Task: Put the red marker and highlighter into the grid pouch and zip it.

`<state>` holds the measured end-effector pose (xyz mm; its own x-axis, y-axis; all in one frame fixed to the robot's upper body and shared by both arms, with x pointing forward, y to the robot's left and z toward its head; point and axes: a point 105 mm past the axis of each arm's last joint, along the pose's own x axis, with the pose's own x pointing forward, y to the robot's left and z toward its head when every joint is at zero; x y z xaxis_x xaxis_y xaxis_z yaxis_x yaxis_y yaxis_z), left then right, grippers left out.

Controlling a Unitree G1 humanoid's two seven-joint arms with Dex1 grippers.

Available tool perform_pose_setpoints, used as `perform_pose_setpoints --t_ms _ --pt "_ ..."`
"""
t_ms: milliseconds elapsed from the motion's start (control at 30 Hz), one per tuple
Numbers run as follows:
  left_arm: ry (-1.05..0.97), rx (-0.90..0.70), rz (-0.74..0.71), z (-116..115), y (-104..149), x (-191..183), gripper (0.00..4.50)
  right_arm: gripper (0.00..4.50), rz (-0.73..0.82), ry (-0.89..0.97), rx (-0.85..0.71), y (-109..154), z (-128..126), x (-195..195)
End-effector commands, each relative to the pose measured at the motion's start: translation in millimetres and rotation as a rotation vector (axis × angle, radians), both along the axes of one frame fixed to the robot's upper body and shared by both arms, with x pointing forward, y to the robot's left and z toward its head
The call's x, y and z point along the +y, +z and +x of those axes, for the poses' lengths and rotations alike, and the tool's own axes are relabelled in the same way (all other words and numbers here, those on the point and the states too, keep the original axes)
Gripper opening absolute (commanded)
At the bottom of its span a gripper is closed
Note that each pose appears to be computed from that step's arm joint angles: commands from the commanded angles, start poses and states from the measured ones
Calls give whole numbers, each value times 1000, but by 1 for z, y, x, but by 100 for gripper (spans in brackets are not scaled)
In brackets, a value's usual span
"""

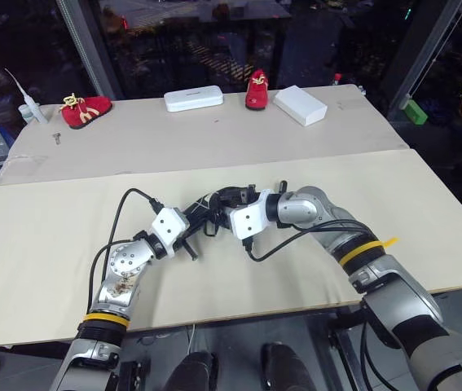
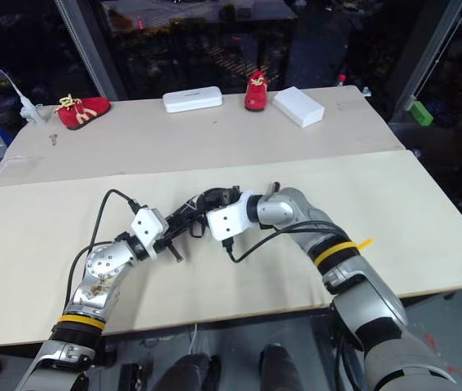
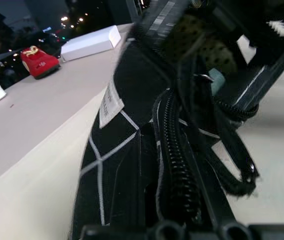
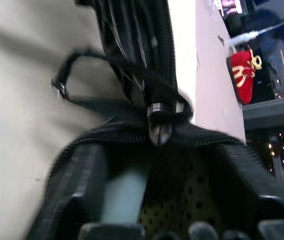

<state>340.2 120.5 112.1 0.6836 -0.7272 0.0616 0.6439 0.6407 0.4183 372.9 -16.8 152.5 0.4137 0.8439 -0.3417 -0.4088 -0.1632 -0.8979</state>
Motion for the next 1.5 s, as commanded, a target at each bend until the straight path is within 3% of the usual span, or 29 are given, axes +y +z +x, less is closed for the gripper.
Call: perform_pose_setpoints --t_ms 33,200,367,533,733,1167,1300,1400,1500 --pt "-15 -43 -11 -2 12 -6 0 366 125 -61 -110 52 17 -19" --pt "-5 -43 -15 -1 12 -6 0 366 272 -138 -2 85 24 -57" --pt "13 -43 -11 -1 10 -1 0 366 533 -339 408 98 25 -105" --pt "28 -38 -9 -1 8 3 0 366 668 -689 631 62 33 -134" --pt "33 -36 -8 0 6 2 0 366 659 -960 722 11 34 -137" --pt "36 -41 -8 -1 6 0 0 366 688 -1169 861 -29 39 -116" --pt "39 -38 -7 -1 5 -1 0 366 671 -1197 841 -38 41 -113" --pt "44 -40 -10 -1 5 0 0 301 660 -1251 839 -56 42 -117" --pt "47 -45 -13 -2 7 0 0 195 679 -1268 839 -60 43 -123"
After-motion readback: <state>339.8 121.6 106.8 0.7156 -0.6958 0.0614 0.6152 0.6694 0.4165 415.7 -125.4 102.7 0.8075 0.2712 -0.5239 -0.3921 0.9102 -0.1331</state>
